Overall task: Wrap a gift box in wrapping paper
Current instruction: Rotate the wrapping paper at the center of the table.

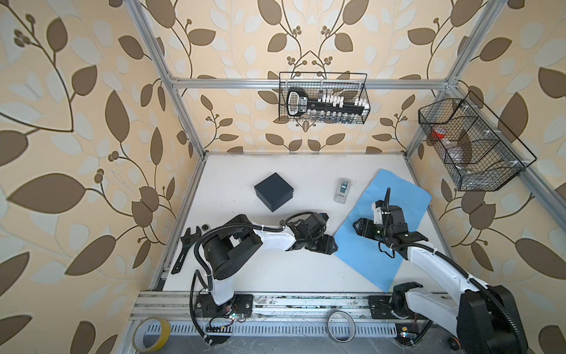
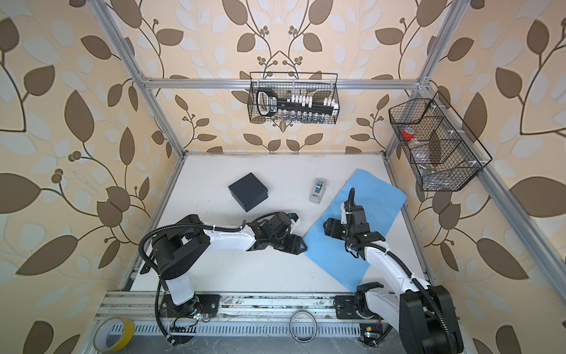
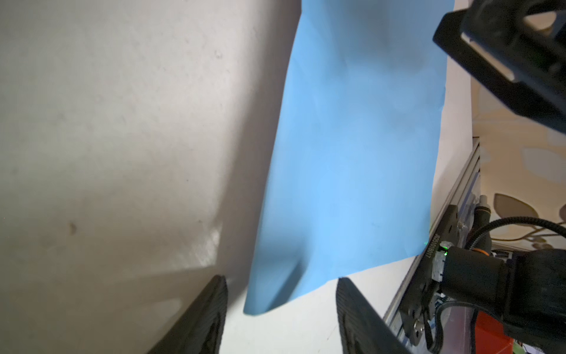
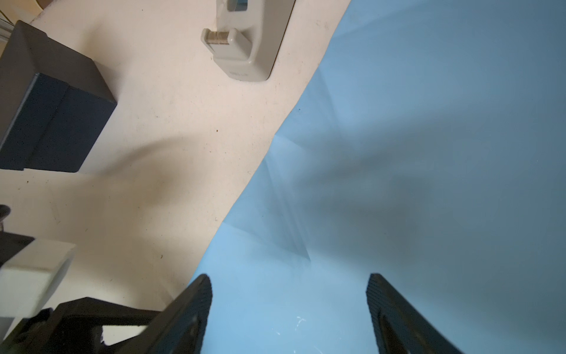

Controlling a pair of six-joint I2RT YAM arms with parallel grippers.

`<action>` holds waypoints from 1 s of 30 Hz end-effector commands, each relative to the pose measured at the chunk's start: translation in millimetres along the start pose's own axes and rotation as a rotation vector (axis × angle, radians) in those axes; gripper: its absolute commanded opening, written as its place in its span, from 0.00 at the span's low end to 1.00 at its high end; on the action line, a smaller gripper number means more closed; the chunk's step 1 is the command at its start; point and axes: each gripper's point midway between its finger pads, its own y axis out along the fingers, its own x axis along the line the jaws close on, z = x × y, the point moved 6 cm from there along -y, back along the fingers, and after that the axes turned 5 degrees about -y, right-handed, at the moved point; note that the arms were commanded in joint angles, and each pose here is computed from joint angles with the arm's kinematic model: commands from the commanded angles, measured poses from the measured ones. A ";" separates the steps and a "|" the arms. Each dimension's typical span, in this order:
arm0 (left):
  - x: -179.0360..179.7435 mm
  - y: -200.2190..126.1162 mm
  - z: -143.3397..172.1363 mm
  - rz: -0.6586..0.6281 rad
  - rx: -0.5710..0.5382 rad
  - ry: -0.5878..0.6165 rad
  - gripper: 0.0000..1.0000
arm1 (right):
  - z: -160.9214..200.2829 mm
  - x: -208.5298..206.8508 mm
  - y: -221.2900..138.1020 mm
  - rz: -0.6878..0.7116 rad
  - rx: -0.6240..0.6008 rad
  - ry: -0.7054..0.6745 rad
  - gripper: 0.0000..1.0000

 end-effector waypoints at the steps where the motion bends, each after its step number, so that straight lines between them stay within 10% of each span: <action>1: -8.7 6.2 -4.3 0.056 -0.020 -0.011 0.55 | 0.6 2.3 1.7 -0.022 0.009 -0.003 0.81; 12: -14.8 8.8 -8.4 0.118 -0.051 0.019 0.22 | -9.7 6.6 -6.1 -0.025 -0.025 -0.009 0.81; 19: -11.0 -34.1 -17.0 -0.056 0.019 0.246 0.00 | -18.6 15.8 -20.9 0.000 -0.063 -0.042 0.81; 30: 5.4 -127.3 -31.2 -0.441 0.127 0.462 0.00 | -28.1 50.1 -32.5 -0.062 -0.075 -0.124 0.81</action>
